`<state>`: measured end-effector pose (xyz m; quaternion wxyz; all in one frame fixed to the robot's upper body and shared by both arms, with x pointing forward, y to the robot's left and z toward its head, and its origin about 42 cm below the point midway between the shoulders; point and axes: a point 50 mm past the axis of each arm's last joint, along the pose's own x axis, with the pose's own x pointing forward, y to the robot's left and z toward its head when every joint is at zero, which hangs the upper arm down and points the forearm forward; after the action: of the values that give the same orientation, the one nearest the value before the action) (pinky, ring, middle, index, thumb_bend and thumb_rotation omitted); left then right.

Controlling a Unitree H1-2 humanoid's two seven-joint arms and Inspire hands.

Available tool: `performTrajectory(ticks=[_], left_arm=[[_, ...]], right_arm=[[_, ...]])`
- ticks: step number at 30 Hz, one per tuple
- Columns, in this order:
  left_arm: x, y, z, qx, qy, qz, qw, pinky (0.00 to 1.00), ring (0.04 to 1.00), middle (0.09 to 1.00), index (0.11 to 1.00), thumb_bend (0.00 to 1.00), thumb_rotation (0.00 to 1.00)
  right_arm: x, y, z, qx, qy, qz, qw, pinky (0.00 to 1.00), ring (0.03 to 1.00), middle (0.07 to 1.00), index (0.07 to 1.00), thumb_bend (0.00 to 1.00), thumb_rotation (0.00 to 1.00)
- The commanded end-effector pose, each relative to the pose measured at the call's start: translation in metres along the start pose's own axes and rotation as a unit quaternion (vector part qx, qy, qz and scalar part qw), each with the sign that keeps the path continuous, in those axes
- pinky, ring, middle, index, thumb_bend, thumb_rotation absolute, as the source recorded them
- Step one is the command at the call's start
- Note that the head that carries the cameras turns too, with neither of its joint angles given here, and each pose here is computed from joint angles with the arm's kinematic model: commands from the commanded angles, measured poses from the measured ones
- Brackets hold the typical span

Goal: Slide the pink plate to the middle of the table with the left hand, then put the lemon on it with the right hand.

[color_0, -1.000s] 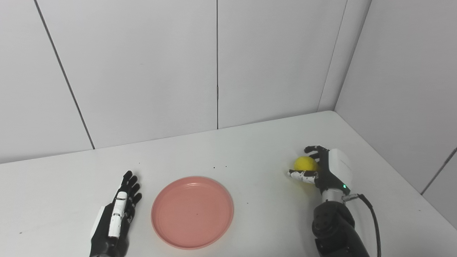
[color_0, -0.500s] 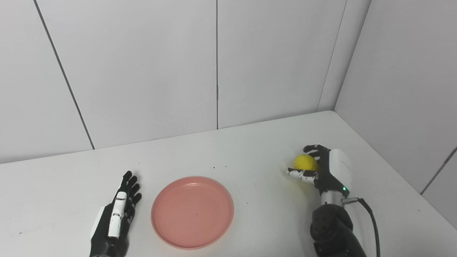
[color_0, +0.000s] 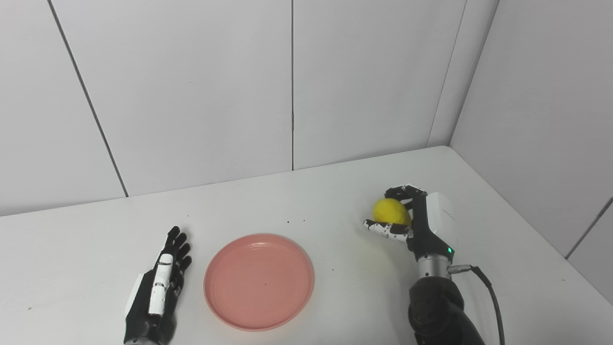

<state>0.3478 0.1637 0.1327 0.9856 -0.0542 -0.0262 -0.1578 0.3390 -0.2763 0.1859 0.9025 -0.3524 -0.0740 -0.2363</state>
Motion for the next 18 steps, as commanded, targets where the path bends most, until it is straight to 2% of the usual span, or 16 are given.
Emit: performTrajectory(ticks=[1, 2, 6, 8, 9, 10, 11, 12, 13, 16, 18], left_arm=[[0.004, -0.009, 0.006, 0.007, -0.019, -0.006, 1.0, 1.0, 1.0, 1.0, 1.0, 0.47, 1.0], [0.004, -0.01, 0.007, 0.01, -0.019, -0.004, 1.0, 1.0, 1.0, 1.0, 1.0, 0.45, 1.0], [0.003, -0.013, 0.008, 0.014, -0.015, -0.001, 1.0, 1.0, 1.0, 1.0, 1.0, 0.44, 1.0], [0.002, -0.015, 0.008, 0.013, -0.014, 0.001, 1.0, 1.0, 1.0, 1.0, 1.0, 0.44, 1.0], [0.002, -0.016, 0.009, 0.013, -0.014, 0.002, 1.0, 1.0, 1.0, 1.0, 1.0, 0.43, 1.0], [0.002, -0.018, 0.008, 0.013, -0.014, 0.003, 1.0, 1.0, 1.0, 1.0, 1.0, 0.43, 1.0], [0.003, -0.02, 0.008, 0.012, -0.014, 0.003, 1.0, 1.0, 1.0, 1.0, 1.0, 0.42, 1.0], [0.003, -0.021, 0.008, 0.011, -0.014, 0.003, 1.0, 1.0, 1.0, 1.0, 1.0, 0.42, 1.0], [0.003, -0.024, 0.008, 0.01, -0.014, 0.002, 1.0, 1.0, 1.0, 1.0, 1.0, 0.41, 1.0], [0.004, -0.03, 0.007, 0.006, -0.015, 0.005, 1.0, 1.0, 1.0, 1.0, 1.0, 0.42, 1.0], [0.005, -0.034, 0.006, 0.013, -0.015, 0.007, 1.0, 1.0, 1.0, 1.0, 1.0, 0.41, 1.0]], right_arm=[[0.004, -0.006, 0.021, 0.029, -0.054, -0.004, 0.998, 0.15, 0.443, 0.425, 0.529, 0.51, 0.0], [0.003, -0.004, 0.024, 0.034, -0.056, 0.001, 0.998, 0.13, 0.443, 0.468, 0.497, 0.52, 0.0], [-0.002, 0.007, 0.037, 0.054, -0.081, 0.03, 0.995, 0.13, 0.443, 0.435, 0.522, 0.52, 0.0], [-0.004, 0.01, 0.041, 0.059, -0.088, 0.039, 0.994, 0.13, 0.443, 0.469, 0.494, 0.52, 0.0], [-0.005, 0.012, 0.043, 0.061, -0.091, 0.045, 0.993, 0.12, 0.344, 0.472, 0.491, 0.52, 0.0], [-0.007, 0.014, 0.045, 0.064, -0.094, 0.052, 0.992, 0.12, 0.309, 0.472, 0.49, 0.52, 0.0], [-0.009, 0.015, 0.047, 0.068, -0.099, 0.059, 0.991, 0.11, 0.225, 0.473, 0.489, 0.52, 0.0], [-0.01, 0.017, 0.049, 0.071, -0.105, 0.064, 0.99, 0.11, 0.206, 0.473, 0.489, 0.53, 0.0], [-0.012, 0.019, 0.049, 0.073, -0.111, 0.069, 0.989, 0.13, 0.226, 0.452, 0.507, 0.52, 0.0], [-0.016, 0.024, 0.053, 0.081, -0.123, 0.086, 0.985, 0.22, 0.379, 0.485, 0.495, 0.52, 0.0], [-0.018, 0.026, 0.054, 0.088, -0.127, 0.096, 0.983, 0.24, 0.435, 0.488, 0.494, 0.52, 0.0]])
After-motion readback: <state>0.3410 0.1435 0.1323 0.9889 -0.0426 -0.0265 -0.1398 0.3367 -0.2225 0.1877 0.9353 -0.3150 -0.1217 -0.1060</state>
